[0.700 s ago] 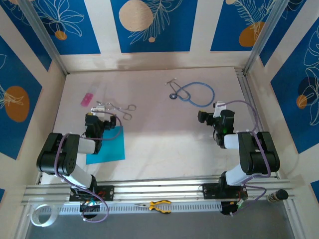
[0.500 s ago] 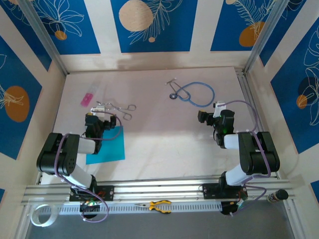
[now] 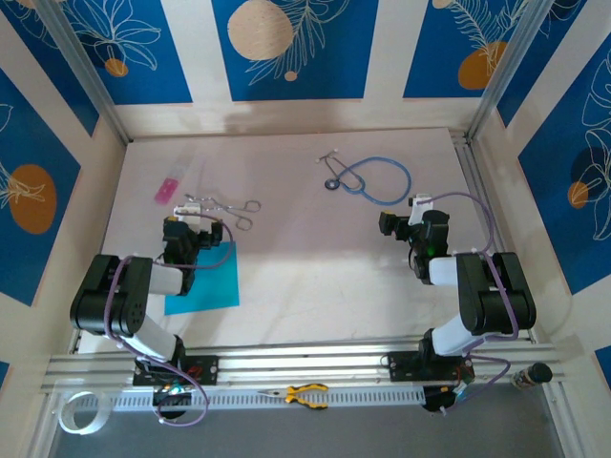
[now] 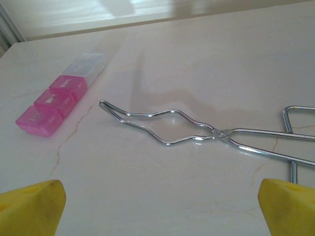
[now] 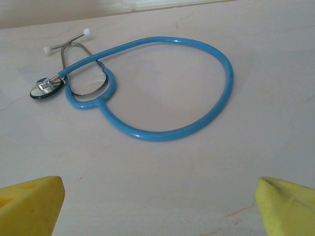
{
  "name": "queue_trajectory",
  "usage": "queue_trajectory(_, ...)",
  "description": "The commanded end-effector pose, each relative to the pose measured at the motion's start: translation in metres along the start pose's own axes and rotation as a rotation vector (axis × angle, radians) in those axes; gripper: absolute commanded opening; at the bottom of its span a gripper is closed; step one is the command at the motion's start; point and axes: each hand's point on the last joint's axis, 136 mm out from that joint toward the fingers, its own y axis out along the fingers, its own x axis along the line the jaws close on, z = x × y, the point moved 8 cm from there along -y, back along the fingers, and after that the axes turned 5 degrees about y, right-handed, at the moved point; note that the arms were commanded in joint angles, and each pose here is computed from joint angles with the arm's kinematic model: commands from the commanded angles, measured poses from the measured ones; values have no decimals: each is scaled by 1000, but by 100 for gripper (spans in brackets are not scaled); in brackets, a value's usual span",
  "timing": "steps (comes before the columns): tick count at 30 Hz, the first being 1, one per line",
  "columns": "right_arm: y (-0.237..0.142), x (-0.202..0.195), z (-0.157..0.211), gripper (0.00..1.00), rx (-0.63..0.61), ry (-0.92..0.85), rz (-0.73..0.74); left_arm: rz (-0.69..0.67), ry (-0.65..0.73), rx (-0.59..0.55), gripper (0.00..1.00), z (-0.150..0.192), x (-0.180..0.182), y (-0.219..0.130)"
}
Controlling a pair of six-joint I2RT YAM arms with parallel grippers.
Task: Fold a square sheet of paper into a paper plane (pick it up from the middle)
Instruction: Move the square sheet of paper to the bottom-center of the table.
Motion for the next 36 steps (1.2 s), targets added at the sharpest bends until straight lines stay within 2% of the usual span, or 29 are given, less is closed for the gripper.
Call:
queue_trajectory(1,1,0,-6,99,-26,7,-5,-15,-5,-23,100,-7,2,3)
queue_trajectory(11,0,8,-6,99,-21,-31,-46,-8,-6,-52,100,-6,2,-3)
queue_trajectory(16,-3,10,-12,99,-20,-33,-54,-86,-43,-104,100,-10,11,-19)
queue_trajectory(23,-17,8,-46,99,66,71,52,-244,-117,-59,100,-40,33,-43)
queue_trajectory(26,-36,15,-63,99,90,146,34,-340,-212,26,100,-52,44,-56)
queue_trajectory(29,-56,22,-75,99,155,370,28,-366,-285,178,100,-59,48,-69)
queue_trajectory(31,-67,30,-78,99,214,446,-74,-366,-364,282,100,-58,48,-79)
queue_trajectory(32,-72,38,-78,99,240,474,-168,-337,-393,326,100,-59,45,-83)
queue_trajectory(34,-79,53,-79,99,294,516,-330,-193,-388,399,100,-55,32,-88)
queue_trajectory(36,-86,71,-78,99,364,525,-476,-56,-444,439,100,-45,17,-90)
